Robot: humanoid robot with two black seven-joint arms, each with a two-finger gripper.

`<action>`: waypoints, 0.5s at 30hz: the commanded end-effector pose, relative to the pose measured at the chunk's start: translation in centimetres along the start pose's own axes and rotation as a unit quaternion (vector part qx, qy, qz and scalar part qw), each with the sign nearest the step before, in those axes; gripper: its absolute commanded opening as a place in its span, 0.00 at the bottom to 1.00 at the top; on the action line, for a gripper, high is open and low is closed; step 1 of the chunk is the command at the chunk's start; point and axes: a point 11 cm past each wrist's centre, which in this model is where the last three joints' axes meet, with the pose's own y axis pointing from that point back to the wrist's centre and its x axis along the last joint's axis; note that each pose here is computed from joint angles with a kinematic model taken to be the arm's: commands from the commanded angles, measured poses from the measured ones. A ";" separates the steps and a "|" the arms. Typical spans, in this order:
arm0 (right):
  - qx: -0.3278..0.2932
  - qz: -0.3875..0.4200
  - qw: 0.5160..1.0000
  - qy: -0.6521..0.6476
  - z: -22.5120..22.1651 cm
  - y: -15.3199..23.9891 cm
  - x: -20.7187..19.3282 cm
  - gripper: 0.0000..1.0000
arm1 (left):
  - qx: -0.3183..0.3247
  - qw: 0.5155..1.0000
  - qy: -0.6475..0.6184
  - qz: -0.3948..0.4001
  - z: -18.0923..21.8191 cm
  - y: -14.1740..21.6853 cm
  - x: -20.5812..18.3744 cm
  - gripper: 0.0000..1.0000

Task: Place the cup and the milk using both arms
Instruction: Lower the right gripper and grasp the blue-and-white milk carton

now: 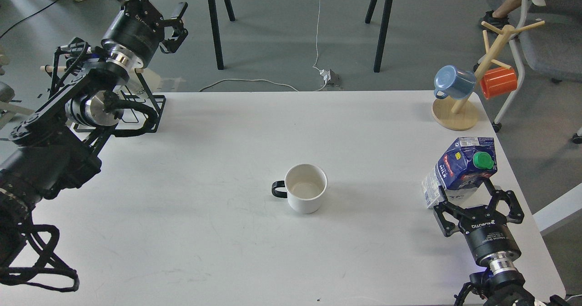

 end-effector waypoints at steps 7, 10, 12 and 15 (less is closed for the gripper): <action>0.008 -0.002 1.000 -0.004 0.1 -0.7 -0.1 0.72 | 0.009 1.000 -0.007 0.001 -0.4 0.2 0.1 1.00; 0.009 -0.001 1.000 -0.005 0.2 -0.8 0.1 0.67 | 0.009 1.000 -0.007 0.001 -0.4 0.2 0.1 1.00; 0.009 0.001 1.000 -0.004 0.1 -0.7 0.2 0.64 | 0.009 1.000 -0.009 0.001 -0.4 0.2 0.2 1.00; 0.009 0.001 1.000 -0.008 0.4 -0.7 0.2 0.61 | 0.013 1.000 -0.009 0.002 -0.4 0.2 0.2 1.00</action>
